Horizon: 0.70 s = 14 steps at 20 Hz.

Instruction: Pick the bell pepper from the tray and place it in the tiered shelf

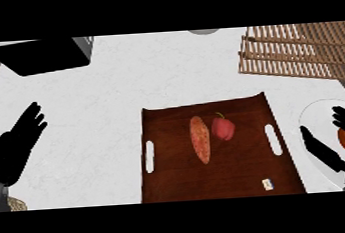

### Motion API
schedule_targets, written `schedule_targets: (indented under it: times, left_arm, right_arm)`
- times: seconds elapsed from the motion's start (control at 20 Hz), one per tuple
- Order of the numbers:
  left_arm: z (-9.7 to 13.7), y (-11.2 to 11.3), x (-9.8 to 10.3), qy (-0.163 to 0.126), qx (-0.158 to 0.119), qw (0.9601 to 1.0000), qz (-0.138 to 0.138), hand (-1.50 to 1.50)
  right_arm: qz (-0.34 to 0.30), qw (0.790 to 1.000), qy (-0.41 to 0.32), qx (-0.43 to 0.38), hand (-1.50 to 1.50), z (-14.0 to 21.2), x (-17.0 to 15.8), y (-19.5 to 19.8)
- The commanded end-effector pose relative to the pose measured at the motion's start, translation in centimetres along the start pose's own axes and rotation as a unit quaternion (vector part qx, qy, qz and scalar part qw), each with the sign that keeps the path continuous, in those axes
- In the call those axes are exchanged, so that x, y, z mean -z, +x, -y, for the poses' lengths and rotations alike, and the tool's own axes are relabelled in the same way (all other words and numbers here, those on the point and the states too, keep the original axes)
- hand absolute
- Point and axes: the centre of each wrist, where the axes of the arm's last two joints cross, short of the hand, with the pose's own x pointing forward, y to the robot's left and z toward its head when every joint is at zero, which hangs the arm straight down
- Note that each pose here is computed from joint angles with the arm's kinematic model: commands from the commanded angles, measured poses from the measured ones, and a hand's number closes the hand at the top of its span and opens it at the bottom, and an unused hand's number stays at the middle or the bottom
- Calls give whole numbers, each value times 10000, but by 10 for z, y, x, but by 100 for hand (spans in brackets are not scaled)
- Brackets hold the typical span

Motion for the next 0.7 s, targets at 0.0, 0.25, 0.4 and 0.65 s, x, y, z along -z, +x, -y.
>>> schedule_targets:
  times: [0.0, 0.25, 0.4, 0.65]
  left_arm:
    - [7, -45, -6, -35, -473, 9972, -570, 0]
    - [32, -37, -4, -155, -412, 9979, -480, 0]
    - [34, -35, -6, -260, -408, 9976, -490, 0]
    - [49, -28, -4, -309, -324, 9978, -486, 0]
  right_arm:
    - [140, 9998, 75, -81, -150, 9, -51, -9]
    - [134, 9977, 666, -69, -150, 12, -86, 16]
    - [95, 9944, 1039, -152, -150, 14, -101, 31]
    - [-400, 9909, 1042, -752, -150, 24, -106, 40]
